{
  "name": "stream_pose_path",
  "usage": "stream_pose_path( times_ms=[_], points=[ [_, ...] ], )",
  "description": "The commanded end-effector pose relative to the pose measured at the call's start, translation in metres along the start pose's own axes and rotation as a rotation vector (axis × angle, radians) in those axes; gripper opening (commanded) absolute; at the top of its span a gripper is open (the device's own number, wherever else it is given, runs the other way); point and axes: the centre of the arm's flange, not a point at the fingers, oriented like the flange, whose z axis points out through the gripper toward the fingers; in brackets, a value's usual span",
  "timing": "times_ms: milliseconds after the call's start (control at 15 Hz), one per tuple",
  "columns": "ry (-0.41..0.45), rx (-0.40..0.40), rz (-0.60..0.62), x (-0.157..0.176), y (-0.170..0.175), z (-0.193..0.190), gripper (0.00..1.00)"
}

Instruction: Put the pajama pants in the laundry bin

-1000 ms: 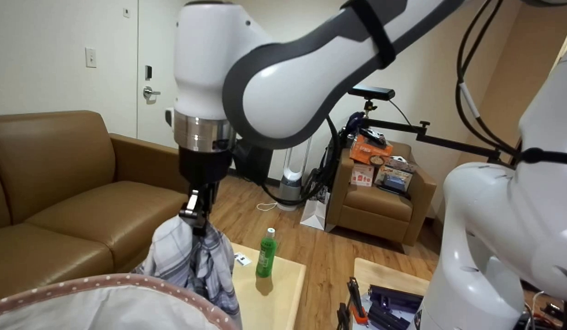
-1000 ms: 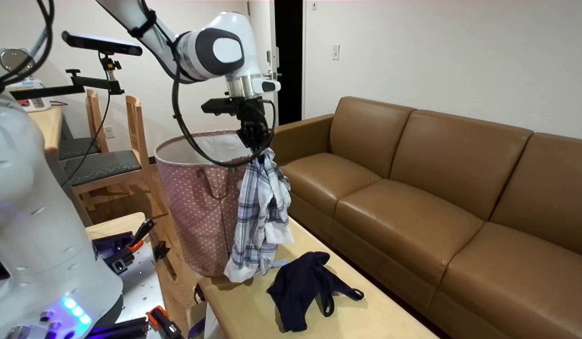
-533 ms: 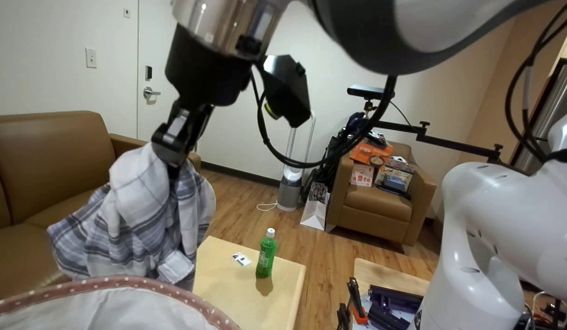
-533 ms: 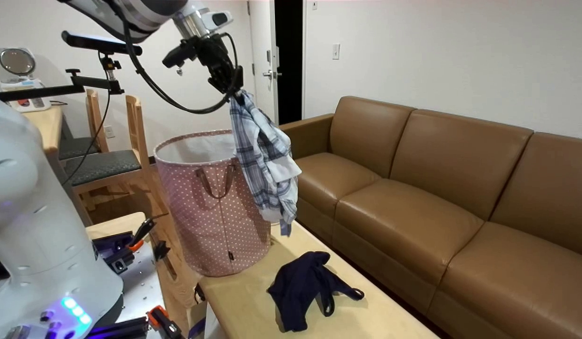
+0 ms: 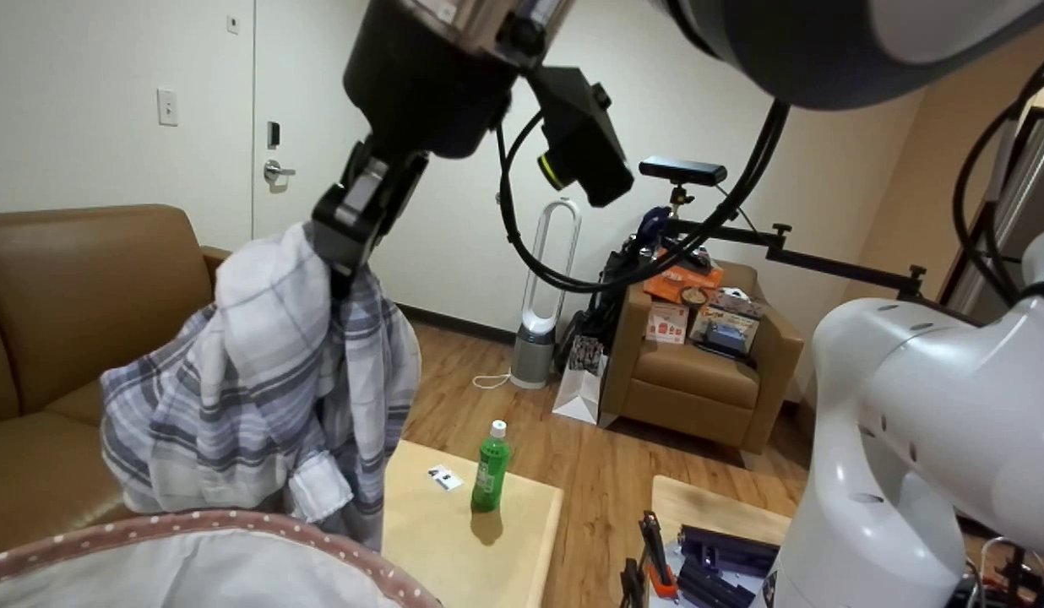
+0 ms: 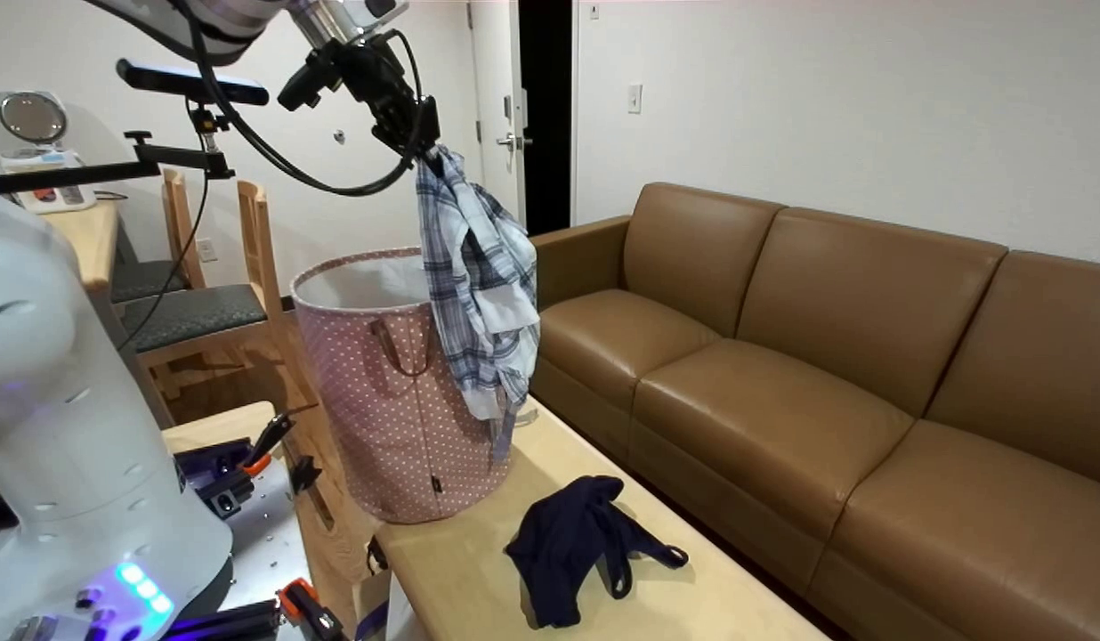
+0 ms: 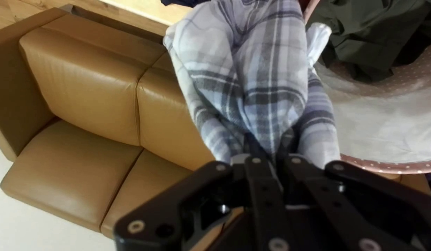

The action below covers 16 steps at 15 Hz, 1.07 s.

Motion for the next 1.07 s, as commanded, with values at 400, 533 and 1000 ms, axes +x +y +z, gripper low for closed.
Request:
stream_pose_path(
  times_ms=[400,533,1000],
  points=[
    [0.183,0.031,-0.208,0.037,-0.106,-0.114,0.08],
    [0.235,0.057,-0.259,0.038,-0.125,-0.132,0.08],
    [0.396,0.138,-0.449,0.036,-0.178,-0.180,0.08]
  ],
)
